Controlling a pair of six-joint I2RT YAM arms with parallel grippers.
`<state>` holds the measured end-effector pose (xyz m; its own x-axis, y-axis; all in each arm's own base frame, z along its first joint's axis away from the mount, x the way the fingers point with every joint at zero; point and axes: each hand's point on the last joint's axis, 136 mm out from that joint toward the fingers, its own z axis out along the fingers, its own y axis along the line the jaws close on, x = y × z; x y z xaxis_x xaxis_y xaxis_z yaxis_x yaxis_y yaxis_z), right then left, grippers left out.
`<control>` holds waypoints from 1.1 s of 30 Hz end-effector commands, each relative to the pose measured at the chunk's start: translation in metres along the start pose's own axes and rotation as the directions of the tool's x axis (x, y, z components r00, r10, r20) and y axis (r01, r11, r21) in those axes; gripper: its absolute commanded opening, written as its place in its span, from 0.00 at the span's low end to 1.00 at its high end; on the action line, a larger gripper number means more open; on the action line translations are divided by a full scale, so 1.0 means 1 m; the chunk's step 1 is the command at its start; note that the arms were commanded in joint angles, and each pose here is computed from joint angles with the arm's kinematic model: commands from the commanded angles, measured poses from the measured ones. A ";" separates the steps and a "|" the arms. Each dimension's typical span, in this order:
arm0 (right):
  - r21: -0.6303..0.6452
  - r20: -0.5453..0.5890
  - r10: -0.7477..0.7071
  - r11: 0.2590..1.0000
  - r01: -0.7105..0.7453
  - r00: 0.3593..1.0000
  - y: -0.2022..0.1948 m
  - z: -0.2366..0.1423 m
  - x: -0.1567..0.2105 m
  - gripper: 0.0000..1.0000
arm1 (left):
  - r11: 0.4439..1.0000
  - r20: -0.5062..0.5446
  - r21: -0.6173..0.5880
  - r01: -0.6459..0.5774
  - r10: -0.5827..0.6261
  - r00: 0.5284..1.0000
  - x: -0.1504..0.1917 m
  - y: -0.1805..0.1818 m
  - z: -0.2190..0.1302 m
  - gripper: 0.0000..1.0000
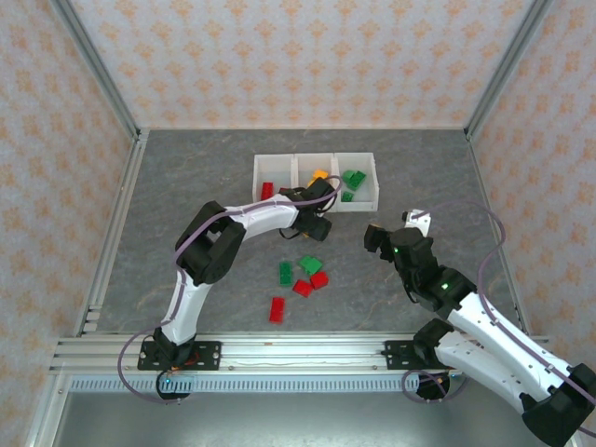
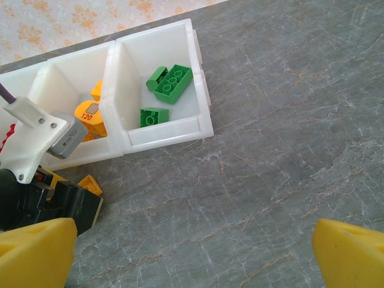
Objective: Sort the legos into containers by color
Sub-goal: Pick up the lego from the center of the table, then place the lego in the container.
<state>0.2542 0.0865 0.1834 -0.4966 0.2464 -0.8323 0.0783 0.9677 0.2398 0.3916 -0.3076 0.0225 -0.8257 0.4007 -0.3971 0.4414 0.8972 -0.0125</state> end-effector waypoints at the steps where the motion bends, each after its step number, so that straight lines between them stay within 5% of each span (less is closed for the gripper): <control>1: 0.017 0.011 -0.005 1.000 0.005 1.000 -0.004 0.001 -0.001 1.00 | 0.998 -0.104 -0.067 -0.012 0.005 0.995 0.030 0.010 0.016 0.51; 16: 0.020 0.016 0.000 1.000 0.000 1.000 -0.005 0.000 -0.002 1.00 | 0.987 -0.042 -0.133 0.087 -0.094 0.995 0.024 0.023 -0.009 0.23; 25: 0.021 0.019 0.001 1.000 -0.001 1.000 -0.005 0.000 -0.003 1.00 | 0.968 0.165 -0.131 0.215 -0.192 0.967 -0.021 0.034 -0.066 0.15; 33: 0.019 0.019 -0.001 1.000 0.001 1.000 -0.005 -0.001 -0.003 1.00 | 0.939 0.374 -0.051 0.340 -0.298 0.878 -0.081 0.052 -0.129 0.15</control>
<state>0.2542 0.0865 0.1834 -0.4963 0.2466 -0.8324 0.0783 0.9676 0.2400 0.4112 -0.2788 0.1322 -0.7862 0.1259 -0.6050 0.1963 0.9792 -0.0513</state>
